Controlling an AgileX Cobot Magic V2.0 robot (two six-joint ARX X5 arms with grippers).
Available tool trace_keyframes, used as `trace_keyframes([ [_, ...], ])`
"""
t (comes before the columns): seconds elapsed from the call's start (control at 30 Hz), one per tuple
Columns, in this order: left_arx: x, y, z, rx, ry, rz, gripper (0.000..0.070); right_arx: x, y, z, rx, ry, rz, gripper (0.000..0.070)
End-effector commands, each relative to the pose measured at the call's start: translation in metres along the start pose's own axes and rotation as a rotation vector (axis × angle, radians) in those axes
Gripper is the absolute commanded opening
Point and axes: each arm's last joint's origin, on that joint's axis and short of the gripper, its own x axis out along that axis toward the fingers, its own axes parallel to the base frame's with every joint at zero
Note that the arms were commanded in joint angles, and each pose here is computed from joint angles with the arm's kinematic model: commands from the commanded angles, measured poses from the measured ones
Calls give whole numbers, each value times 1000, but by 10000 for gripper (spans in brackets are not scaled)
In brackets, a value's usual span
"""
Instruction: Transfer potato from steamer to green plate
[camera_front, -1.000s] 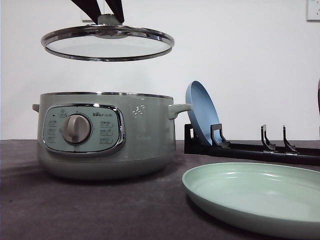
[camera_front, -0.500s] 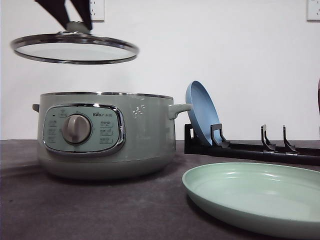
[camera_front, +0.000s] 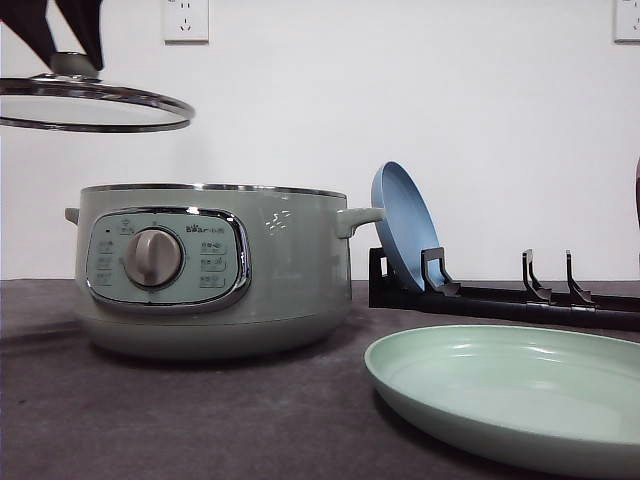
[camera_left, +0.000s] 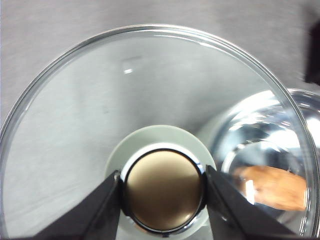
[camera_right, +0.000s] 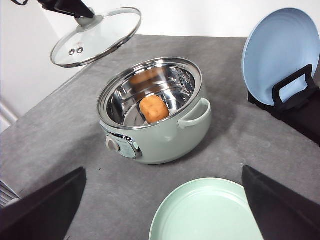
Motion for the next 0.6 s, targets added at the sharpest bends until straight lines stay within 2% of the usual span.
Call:
trace_keyframes([
  [0.0, -22, 2, 6, 3, -96, 10, 0, 0, 1, 5, 9, -10, 6, 628],
  [0.2, -23, 13, 5, -23, -97, 29, 0, 24, -6, 17, 63, 53, 28, 627],
  [0.37, -23, 14, 5, -26, -97, 32, 0, 63, -15, 39, 84, 140, 79, 626],
  [0.57, -23, 14, 5, -26, -97, 32, 0, 128, -17, 68, 12, 275, 137, 620],
])
